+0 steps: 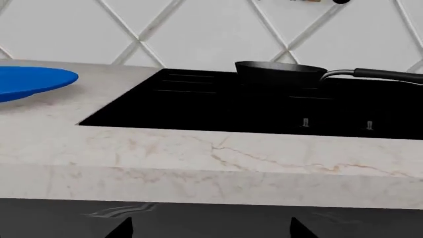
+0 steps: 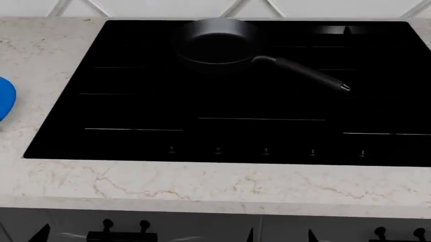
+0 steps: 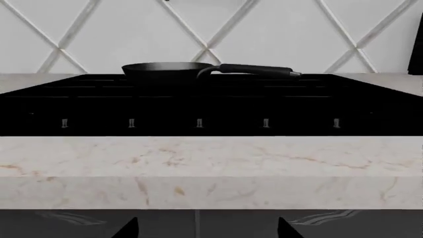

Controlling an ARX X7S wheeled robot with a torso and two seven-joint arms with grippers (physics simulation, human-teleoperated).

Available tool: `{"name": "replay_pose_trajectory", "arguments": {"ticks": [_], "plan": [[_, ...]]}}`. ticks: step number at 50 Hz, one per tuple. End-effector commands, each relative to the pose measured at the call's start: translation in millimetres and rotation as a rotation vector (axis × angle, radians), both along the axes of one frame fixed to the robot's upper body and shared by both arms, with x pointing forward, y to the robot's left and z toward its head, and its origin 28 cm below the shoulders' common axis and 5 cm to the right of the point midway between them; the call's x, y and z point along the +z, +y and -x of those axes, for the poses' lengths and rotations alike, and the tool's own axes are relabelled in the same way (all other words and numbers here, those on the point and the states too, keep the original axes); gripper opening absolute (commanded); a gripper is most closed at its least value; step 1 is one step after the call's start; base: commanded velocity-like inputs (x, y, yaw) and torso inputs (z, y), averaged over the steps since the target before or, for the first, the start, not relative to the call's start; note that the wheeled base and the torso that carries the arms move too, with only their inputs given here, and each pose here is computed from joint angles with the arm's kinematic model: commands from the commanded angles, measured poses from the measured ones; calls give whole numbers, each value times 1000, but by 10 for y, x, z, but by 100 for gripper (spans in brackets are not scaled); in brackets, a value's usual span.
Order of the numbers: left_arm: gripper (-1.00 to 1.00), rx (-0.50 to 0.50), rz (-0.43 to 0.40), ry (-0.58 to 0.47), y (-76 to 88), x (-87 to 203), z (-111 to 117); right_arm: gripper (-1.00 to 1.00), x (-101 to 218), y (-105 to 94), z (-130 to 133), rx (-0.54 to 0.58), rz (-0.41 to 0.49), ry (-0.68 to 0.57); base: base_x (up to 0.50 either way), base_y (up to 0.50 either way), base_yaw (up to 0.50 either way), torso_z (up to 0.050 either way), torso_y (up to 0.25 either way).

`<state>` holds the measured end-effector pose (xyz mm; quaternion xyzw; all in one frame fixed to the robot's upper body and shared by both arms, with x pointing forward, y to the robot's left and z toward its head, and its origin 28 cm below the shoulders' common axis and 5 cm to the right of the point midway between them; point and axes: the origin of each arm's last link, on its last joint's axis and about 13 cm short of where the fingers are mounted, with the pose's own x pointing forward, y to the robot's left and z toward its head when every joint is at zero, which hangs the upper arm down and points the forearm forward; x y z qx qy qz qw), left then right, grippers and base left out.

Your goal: Pick the carrot from the plate and place it in the pan.

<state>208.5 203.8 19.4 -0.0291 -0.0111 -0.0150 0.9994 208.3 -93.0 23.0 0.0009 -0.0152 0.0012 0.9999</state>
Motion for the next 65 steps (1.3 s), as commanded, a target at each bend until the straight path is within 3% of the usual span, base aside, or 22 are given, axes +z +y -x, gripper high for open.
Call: {"name": "replay_pose_trajectory", "arguments": {"ticks": [1, 11, 14, 19, 22, 23, 25, 30, 32, 41, 48, 53, 65], "plan": [[100, -12, 3, 1, -11, 5, 7, 100, 0, -1, 10, -2, -3, -1, 0, 0, 0, 50, 0], [100, -25, 7, -1, -9, 19, 23, 100, 10, 5, 8, 3, -3, -3, 0, 0, 0, 50, 0], [100, -27, 9, 5, -8, 112, 62, 100, 158, 5, 49, -1, 10, -30, 0, 0, 0, 33, 0], [100, -19, -46, 6, 42, 459, 92, 100, 581, -46, 84, -27, 34, -74, 0, 0, 0, 0, 0], [100, -56, -25, -5, 102, 682, 112, 100, 806, -112, 115, -47, 46, -100, 0, 0, 0, 0, 0], [100, -45, -69, -31, 129, 755, 108, 100, 875, -138, 125, -58, 49, -113, 0, 0, 0, 0, 0], [100, -46, -27, -28, 168, 887, 108, 100, 988, -178, 142, -70, 55, -123, 0, 0, 0, 0, 0], [100, -46, -77, -42, 247, 1130, 81, 100, 1204, -263, 134, -87, 69, -136, 0, 0, 0, 0, 0], [100, -70, -56, -27, 266, 1223, 70, 100, 1300, -309, 104, -97, 76, -138, 0, 0, 0, 0, 0], [100, -73, -68, -30, 338, 1690, -265, 100, 1759, -467, -204, -121, 120, -142, 0, 0, 0, 0, 0], [100, -73, -86, -6, 349, 1825, -603, 100, 1936, -554, -545, -125, 106, -115, 0, 0, 0, 0, 0], [100, -61, -167, -15, 311, 1975, -868, 100, 2059, -598, -789, -122, 126, -88, 0, 0, 0, 0, 0], [100, -64, -154, 39, 282, 2064, -1311, 100, 2357, -690, -1224, -117, 136, -21, 0, 0, 0, 0, 0]]}}
